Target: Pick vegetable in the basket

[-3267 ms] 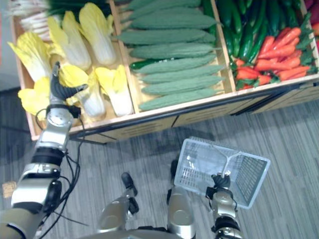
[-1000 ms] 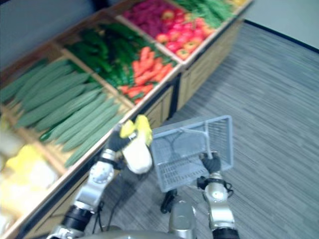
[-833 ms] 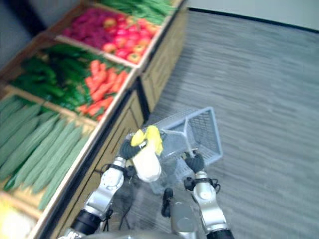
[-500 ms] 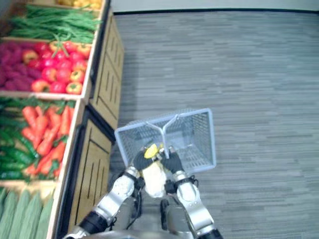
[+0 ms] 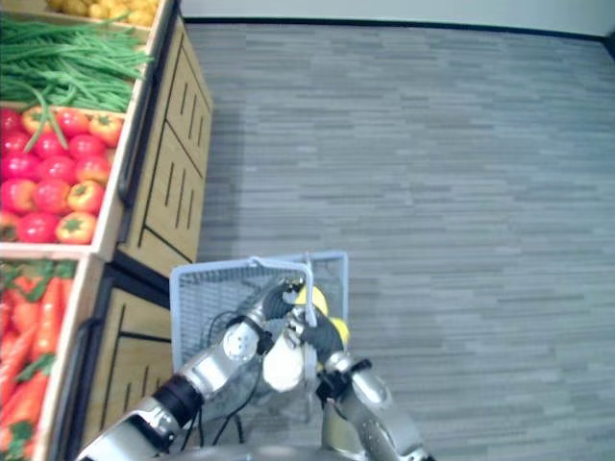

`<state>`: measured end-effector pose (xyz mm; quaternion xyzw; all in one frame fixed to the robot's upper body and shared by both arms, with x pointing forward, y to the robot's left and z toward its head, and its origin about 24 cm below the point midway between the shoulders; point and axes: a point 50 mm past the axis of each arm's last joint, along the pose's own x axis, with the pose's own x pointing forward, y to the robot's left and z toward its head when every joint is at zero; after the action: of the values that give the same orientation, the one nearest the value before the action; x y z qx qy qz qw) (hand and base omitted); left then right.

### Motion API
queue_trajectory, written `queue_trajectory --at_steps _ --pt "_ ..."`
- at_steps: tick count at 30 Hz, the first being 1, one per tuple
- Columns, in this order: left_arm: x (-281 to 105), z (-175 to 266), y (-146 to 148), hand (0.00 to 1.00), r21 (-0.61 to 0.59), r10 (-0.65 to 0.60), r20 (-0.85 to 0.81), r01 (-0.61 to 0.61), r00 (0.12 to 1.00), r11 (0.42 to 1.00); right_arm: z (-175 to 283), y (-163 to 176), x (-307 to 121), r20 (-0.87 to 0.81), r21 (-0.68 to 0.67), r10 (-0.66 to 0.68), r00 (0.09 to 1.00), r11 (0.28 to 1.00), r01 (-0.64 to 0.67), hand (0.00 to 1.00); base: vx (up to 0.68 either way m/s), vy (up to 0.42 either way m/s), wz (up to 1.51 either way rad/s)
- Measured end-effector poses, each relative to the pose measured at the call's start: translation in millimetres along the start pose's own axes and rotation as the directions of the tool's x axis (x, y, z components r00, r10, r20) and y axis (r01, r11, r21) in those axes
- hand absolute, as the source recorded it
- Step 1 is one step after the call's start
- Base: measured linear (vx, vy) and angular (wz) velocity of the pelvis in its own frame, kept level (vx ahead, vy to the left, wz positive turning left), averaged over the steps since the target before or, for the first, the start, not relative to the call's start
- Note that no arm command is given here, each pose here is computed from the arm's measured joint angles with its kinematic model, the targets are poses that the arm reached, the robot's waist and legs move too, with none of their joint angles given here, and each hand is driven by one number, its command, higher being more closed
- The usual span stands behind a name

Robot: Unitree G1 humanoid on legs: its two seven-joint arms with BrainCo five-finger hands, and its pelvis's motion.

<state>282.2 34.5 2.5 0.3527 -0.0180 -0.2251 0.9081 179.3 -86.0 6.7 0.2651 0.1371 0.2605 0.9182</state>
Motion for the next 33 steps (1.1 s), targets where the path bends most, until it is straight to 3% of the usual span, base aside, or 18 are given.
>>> queue_trajectory --at_steps 5,8,9,12,14,16,20,23,26,30,33 --pt "-29 -9 35 0.0 -0.132 0.219 -0.005 -0.218 0.976 0.967 11 -28 -4 0.066 0.081 -0.13 0.989 0.989 0.124 1.0 0.14 -0.223 0.94" --pt "-60 -29 54 0.0 -0.205 0.355 -0.097 -0.368 0.93 0.907 12 -68 -26 0.069 0.093 -0.344 0.936 0.937 0.337 1.0 0.21 -0.114 1.37" --pt "-62 -31 56 0.0 -0.207 0.365 -0.103 -0.379 0.925 0.902 13 -71 -28 0.075 0.089 -0.362 0.929 0.931 0.355 1.0 0.16 0.004 1.06" --pt "-80 -29 65 0.0 -0.264 0.439 -0.113 -0.453 0.891 0.852 27 -108 -52 0.134 0.056 -0.566 0.813 0.824 0.564 1.0 0.13 0.121 1.38" --pt "-88 -20 71 0.0 -0.295 0.481 -0.078 -0.481 0.873 0.825 26 -137 -79 0.136 0.053 -0.728 0.672 0.683 0.729 1.0 0.16 0.228 1.69" --pt "-98 -19 83 0.0 -0.312 0.532 -0.071 -0.525 0.844 0.792 25 -148 -91 0.139 0.086 -0.806 0.575 0.588 0.804 1.0 0.2 0.205 1.26" --pt "-121 -31 96 0.0 -0.321 0.594 -0.133 -0.601 0.794 0.732 8 -163 -112 0.086 0.085 -0.908 0.41 0.417 0.905 1.0 0.23 0.121 0.96" --pt "-124 -33 102 0.0 -0.311 0.612 -0.133 -0.619 0.78 0.721 -9 -170 -130 0.015 0.084 -0.953 0.301 0.302 0.95 1.0 0.2 0.034 1.1" --pt "-128 -37 109 0.0 -0.276 0.635 -0.143 -0.646 0.76 0.711 -12 -171 -134 0.008 0.044 -0.965 0.261 0.261 0.964 1.0 0.25 -0.092 1.16" --pt "-119 -43 116 0.0 -0.211 0.651 -0.14 -0.665 0.746 0.717 -12 -176 -157 0.015 0.024 -0.991 0.131 0.131 0.991 1.0 0.17 -0.206 1.51" --pt "-110 -52 123 0.0 -0.111 0.63 -0.129 -0.643 0.766 0.758 -20 -173 -163 -0.003 -0.005 -0.994 0.108 0.108 0.994 1.0 0.12 -0.353 1.23"
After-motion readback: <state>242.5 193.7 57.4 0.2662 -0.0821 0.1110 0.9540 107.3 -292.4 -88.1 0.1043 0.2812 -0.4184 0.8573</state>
